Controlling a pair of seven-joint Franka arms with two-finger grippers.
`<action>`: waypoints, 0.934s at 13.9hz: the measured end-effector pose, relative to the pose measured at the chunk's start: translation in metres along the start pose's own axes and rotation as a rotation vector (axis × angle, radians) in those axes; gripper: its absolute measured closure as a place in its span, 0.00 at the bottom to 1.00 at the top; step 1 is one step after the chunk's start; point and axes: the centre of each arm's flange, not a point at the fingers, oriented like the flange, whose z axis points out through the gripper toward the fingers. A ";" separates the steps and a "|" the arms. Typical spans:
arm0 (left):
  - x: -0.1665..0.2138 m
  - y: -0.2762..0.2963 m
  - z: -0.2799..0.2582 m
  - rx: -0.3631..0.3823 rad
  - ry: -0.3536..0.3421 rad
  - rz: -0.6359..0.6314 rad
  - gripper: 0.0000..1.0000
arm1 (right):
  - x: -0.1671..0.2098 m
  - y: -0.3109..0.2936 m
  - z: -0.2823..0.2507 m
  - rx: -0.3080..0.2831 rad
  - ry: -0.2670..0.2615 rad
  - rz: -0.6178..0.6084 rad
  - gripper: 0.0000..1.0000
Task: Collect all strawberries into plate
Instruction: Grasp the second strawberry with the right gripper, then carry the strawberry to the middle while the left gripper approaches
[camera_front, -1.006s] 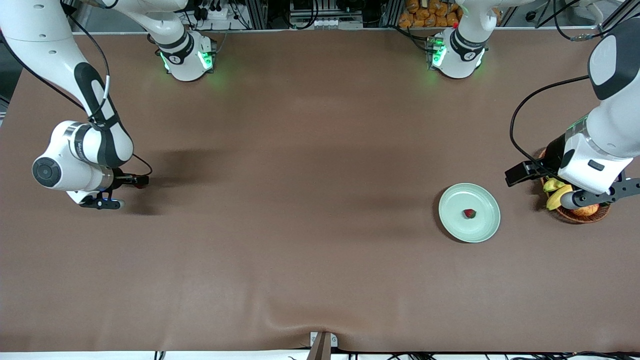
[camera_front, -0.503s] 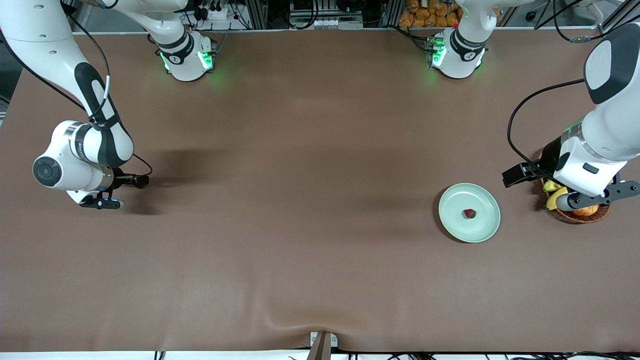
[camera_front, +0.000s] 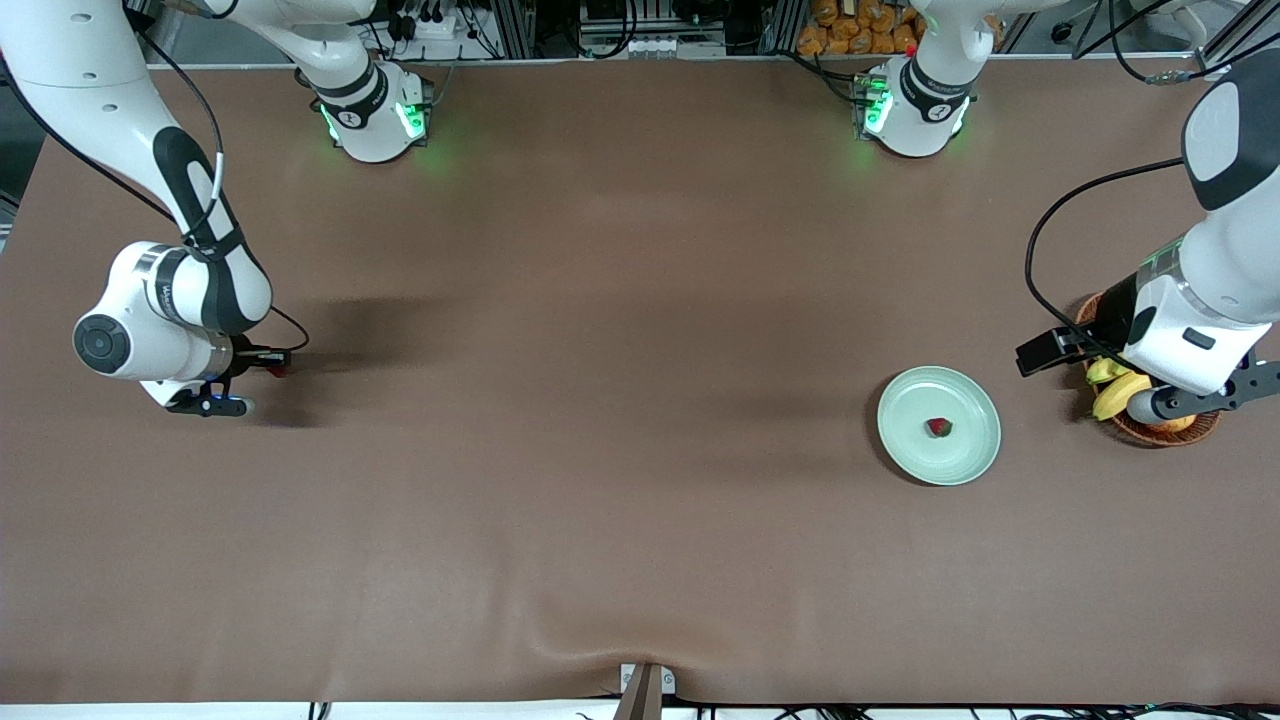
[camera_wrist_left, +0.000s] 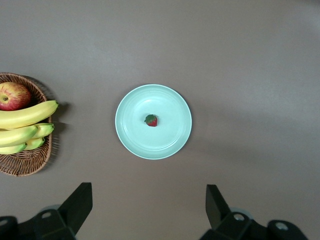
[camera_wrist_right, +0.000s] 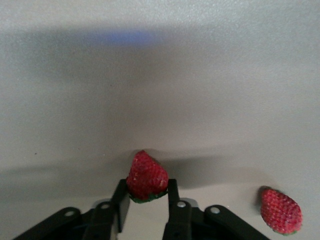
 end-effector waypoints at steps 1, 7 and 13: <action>0.000 0.000 0.000 0.001 -0.001 0.000 0.00 | 0.000 0.000 0.000 0.000 0.000 0.000 0.69; -0.003 -0.004 -0.004 0.005 -0.008 -0.005 0.00 | 0.034 -0.010 -0.070 -0.022 0.161 -0.129 0.69; -0.008 -0.021 -0.021 0.009 -0.004 0.019 0.00 | 0.069 -0.159 -0.178 -0.046 0.372 -0.372 0.69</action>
